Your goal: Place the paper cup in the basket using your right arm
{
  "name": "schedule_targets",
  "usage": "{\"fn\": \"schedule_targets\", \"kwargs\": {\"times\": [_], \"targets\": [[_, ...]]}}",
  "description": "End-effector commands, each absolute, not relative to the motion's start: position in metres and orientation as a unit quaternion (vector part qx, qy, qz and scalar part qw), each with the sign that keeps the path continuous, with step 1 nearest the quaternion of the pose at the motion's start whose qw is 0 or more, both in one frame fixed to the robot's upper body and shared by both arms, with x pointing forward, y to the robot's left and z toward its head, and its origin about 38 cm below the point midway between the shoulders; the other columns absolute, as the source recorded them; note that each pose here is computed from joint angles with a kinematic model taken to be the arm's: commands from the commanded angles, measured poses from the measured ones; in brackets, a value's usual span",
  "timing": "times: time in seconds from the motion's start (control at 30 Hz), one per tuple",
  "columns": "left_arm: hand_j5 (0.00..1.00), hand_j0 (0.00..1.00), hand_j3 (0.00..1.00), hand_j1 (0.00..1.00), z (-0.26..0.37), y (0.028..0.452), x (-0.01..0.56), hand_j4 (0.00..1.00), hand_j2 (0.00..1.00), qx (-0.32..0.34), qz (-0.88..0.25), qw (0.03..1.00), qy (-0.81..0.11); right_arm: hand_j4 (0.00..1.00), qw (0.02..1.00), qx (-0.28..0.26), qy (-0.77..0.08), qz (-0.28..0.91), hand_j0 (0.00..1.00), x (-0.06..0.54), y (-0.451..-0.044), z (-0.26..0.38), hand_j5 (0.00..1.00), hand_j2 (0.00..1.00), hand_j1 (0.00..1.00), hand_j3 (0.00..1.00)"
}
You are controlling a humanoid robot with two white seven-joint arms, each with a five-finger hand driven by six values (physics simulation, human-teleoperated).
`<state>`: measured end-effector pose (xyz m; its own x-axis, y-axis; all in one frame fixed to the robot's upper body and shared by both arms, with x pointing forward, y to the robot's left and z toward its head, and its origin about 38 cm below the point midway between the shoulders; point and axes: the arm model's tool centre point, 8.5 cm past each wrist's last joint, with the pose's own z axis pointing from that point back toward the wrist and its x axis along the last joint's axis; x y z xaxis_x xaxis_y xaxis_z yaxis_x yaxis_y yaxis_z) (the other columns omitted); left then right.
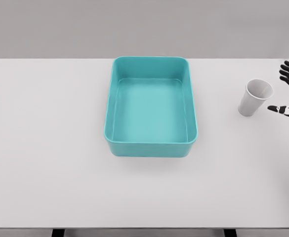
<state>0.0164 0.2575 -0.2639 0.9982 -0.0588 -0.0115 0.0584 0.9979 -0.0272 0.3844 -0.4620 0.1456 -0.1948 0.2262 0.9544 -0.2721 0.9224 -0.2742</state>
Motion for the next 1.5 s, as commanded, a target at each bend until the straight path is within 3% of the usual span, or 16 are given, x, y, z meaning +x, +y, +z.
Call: {"fn": "schedule_targets", "kwargs": {"times": [0.0,0.27,0.77,1.47], "targets": [[1.0,1.0,1.0,1.0,-0.264,0.258,0.016,1.0,1.0,-0.014,-0.029,0.999,0.006,1.0,0.646,0.024,-0.744,0.17,1.0,0.382,-0.47,0.134,1.0,1.0,1.0,1.0],[1.0,1.0,1.0,1.0,-0.264,0.258,0.016,1.0,1.0,-0.014,-0.029,0.999,0.006,1.0,0.675,0.05,-0.721,0.145,1.0,0.392,-0.459,0.09,1.0,1.0,1.0,1.0],[1.0,1.0,1.0,1.0,-0.264,0.258,0.016,1.0,1.0,-0.014,-0.029,0.999,0.006,1.0,0.679,0.071,-0.714,0.155,1.0,0.412,-0.435,0.083,1.0,1.0,1.0,1.0],[1.0,1.0,1.0,1.0,-0.264,0.258,0.016,1.0,1.0,-0.014,-0.029,0.999,0.006,1.0,0.691,0.074,-0.703,0.153,1.0,0.411,-0.433,0.072,1.0,1.0,1.0,1.0]]}}
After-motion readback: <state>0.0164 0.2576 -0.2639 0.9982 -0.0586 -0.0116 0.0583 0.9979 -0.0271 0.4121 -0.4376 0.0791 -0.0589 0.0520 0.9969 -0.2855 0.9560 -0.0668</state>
